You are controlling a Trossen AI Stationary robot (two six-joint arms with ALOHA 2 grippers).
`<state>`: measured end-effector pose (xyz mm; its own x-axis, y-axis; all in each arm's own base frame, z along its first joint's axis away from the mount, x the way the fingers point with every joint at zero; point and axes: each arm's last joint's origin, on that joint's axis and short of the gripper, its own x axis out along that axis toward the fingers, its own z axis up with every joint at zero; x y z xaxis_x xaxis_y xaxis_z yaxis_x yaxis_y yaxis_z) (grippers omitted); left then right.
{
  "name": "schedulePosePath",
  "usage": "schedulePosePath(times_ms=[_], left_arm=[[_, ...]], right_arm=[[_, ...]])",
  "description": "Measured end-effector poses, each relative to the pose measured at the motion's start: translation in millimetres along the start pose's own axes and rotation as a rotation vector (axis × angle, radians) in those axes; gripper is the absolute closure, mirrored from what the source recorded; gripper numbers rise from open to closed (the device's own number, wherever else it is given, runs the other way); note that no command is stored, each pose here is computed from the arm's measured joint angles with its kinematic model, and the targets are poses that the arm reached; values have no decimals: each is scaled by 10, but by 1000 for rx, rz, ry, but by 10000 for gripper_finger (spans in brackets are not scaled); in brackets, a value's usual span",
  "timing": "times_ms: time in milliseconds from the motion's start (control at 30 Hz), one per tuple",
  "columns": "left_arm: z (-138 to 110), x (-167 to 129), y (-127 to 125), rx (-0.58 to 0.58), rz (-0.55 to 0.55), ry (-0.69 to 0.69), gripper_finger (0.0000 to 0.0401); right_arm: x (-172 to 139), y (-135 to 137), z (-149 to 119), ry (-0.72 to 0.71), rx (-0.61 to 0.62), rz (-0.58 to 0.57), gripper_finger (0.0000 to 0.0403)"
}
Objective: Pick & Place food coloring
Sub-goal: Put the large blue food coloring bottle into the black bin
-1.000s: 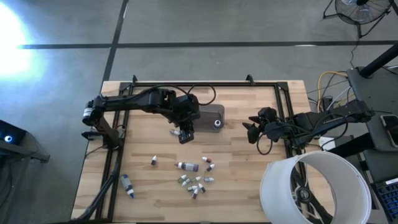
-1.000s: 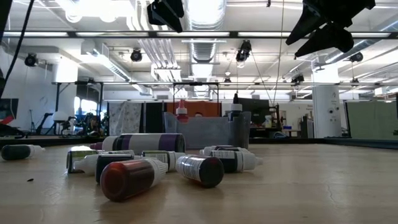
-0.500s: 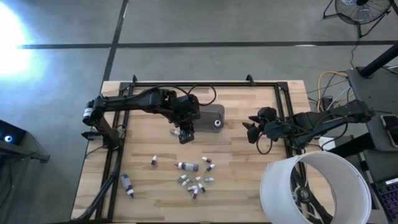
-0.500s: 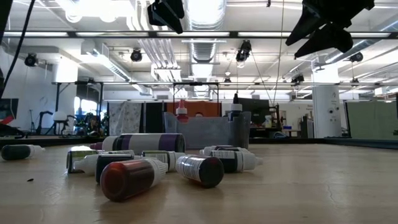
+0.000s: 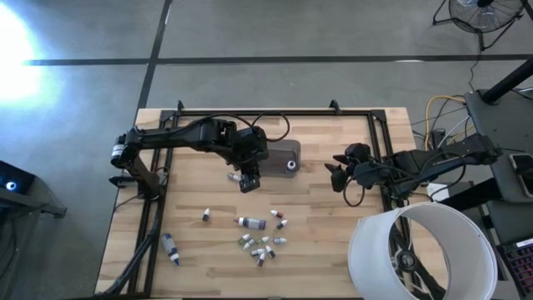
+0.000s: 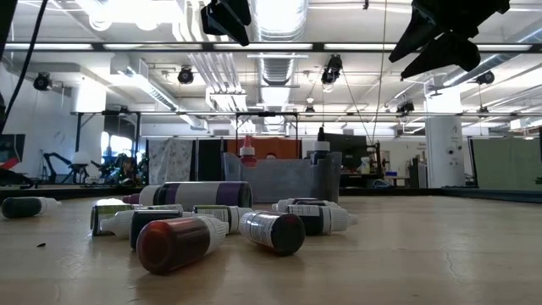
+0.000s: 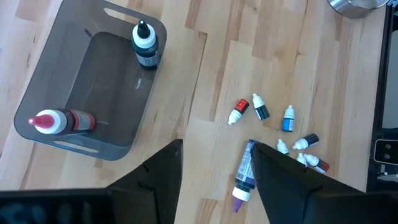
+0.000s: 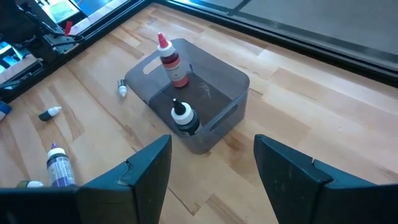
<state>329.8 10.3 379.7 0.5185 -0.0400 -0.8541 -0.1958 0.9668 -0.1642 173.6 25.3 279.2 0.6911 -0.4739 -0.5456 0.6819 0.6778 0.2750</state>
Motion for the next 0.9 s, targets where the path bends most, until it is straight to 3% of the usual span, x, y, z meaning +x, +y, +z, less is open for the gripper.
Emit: schedulePosePath(times_ms=[667,900], left_arm=[[50,-1,-17,-16,-16,-51,236],[-246,-231,-300,39,56,-11,236]], right_arm=[[0,-2,2,-7,27,-6,182],[0,-2,2,-7,26,-6,182]])
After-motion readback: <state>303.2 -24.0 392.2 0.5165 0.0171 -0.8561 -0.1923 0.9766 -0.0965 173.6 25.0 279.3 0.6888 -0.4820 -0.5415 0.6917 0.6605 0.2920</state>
